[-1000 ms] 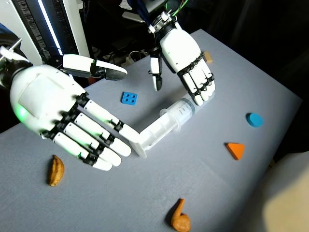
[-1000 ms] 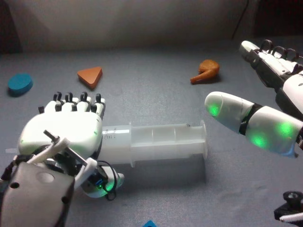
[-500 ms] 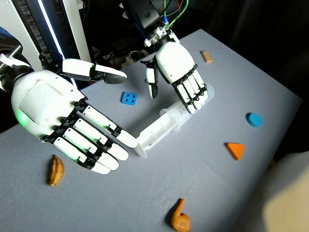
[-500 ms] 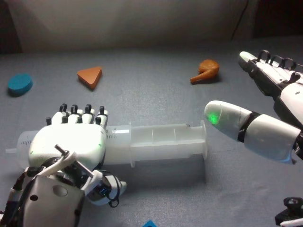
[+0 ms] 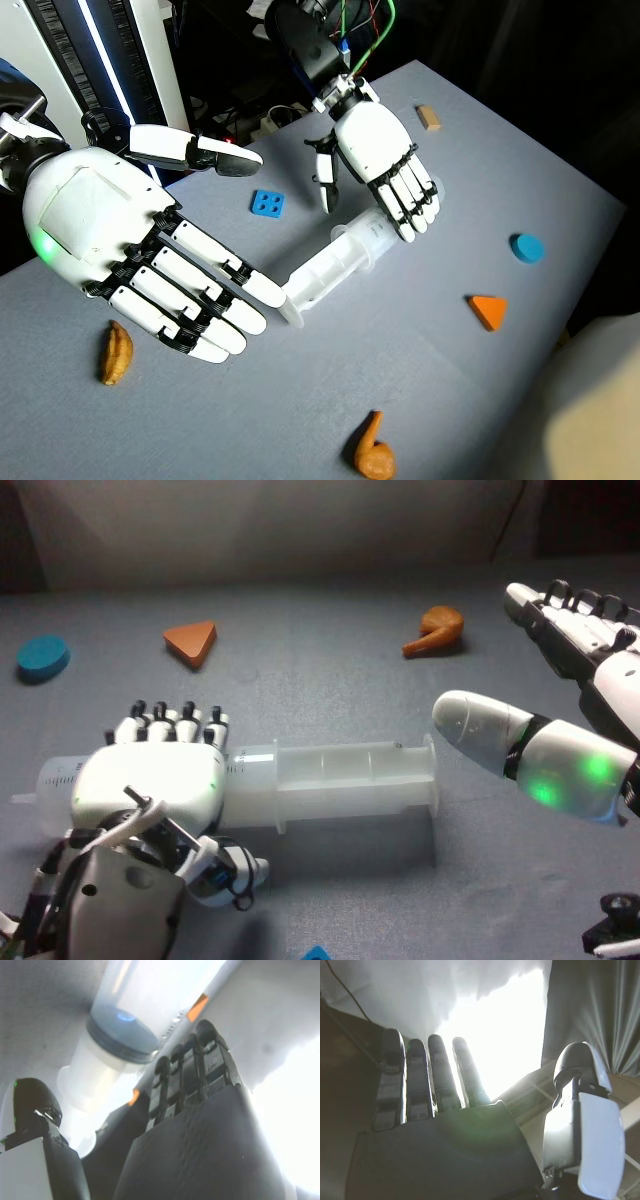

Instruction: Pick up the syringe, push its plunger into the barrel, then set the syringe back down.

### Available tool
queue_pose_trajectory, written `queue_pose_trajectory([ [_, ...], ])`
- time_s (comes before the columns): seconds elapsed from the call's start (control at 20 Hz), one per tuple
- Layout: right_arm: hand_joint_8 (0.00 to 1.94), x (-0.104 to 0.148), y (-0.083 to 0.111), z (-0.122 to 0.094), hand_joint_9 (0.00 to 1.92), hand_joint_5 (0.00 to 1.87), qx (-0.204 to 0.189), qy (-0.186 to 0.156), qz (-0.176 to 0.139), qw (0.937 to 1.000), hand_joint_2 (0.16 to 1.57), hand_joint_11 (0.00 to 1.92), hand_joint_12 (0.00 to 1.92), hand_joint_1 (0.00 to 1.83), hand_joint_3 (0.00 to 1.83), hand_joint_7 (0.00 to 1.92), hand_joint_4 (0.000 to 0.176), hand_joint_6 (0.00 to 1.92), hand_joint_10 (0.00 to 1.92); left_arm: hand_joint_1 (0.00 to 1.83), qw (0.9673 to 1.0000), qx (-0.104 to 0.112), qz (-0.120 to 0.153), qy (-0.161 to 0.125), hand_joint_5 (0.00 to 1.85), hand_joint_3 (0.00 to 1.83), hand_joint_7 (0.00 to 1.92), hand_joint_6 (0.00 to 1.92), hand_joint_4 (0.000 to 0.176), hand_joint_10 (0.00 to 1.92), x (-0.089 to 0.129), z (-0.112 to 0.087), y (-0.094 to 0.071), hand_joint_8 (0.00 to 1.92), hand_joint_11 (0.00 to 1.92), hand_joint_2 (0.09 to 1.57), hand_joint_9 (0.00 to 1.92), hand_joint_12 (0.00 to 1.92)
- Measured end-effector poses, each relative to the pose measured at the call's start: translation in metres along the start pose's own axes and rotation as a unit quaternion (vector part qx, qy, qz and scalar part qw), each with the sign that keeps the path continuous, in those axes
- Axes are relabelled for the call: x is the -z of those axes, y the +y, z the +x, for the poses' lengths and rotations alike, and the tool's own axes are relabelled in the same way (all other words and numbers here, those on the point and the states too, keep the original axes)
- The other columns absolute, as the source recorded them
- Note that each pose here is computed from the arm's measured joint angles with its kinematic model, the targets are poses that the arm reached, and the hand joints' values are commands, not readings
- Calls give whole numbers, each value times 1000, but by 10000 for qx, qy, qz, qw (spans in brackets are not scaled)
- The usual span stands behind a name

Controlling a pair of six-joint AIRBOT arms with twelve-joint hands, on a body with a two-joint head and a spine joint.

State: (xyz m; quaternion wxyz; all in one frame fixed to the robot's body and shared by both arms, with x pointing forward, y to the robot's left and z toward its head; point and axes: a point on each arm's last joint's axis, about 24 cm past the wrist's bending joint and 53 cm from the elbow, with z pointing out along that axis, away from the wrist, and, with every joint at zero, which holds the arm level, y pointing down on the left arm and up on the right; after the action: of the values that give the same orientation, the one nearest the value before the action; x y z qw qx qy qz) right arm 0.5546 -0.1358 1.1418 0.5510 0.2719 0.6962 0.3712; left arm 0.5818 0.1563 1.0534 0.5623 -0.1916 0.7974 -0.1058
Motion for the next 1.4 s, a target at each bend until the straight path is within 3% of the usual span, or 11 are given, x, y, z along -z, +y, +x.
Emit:
queue_pose_trajectory([
  [0.45,1,0,3,0,42,31,-8,0,-73,10000,999,0,598,0,2,55,36,0,0,775,9999,-111,69,-58,78,0,96,0,0,5,-11,6,2,0,0,982,88,374],
  [1.05,3,0,7,0,25,27,-36,8,-141,9999,996,0,498,0,0,37,36,1,2,786,9998,-101,114,-100,88,1,93,6,0,0,-32,6,8,1,0,988,80,310],
  [1.2,1,0,7,0,21,17,-44,8,-145,9999,993,0,494,0,0,31,36,0,0,800,9997,-124,177,-98,140,1,151,7,0,10,-32,7,5,8,0,986,131,394],
  [1.35,0,0,7,0,11,17,-58,8,-143,9999,993,0,466,0,0,30,37,1,3,846,9997,-124,190,-100,288,1,296,5,0,7,-32,8,5,4,0,1014,292,735],
  [1.4,0,0,7,0,11,17,-59,9,-145,9999,993,0,466,0,0,30,37,1,3,846,9997,-122,191,-99,288,1,296,5,0,7,-32,8,5,4,0,1014,292,735],
])
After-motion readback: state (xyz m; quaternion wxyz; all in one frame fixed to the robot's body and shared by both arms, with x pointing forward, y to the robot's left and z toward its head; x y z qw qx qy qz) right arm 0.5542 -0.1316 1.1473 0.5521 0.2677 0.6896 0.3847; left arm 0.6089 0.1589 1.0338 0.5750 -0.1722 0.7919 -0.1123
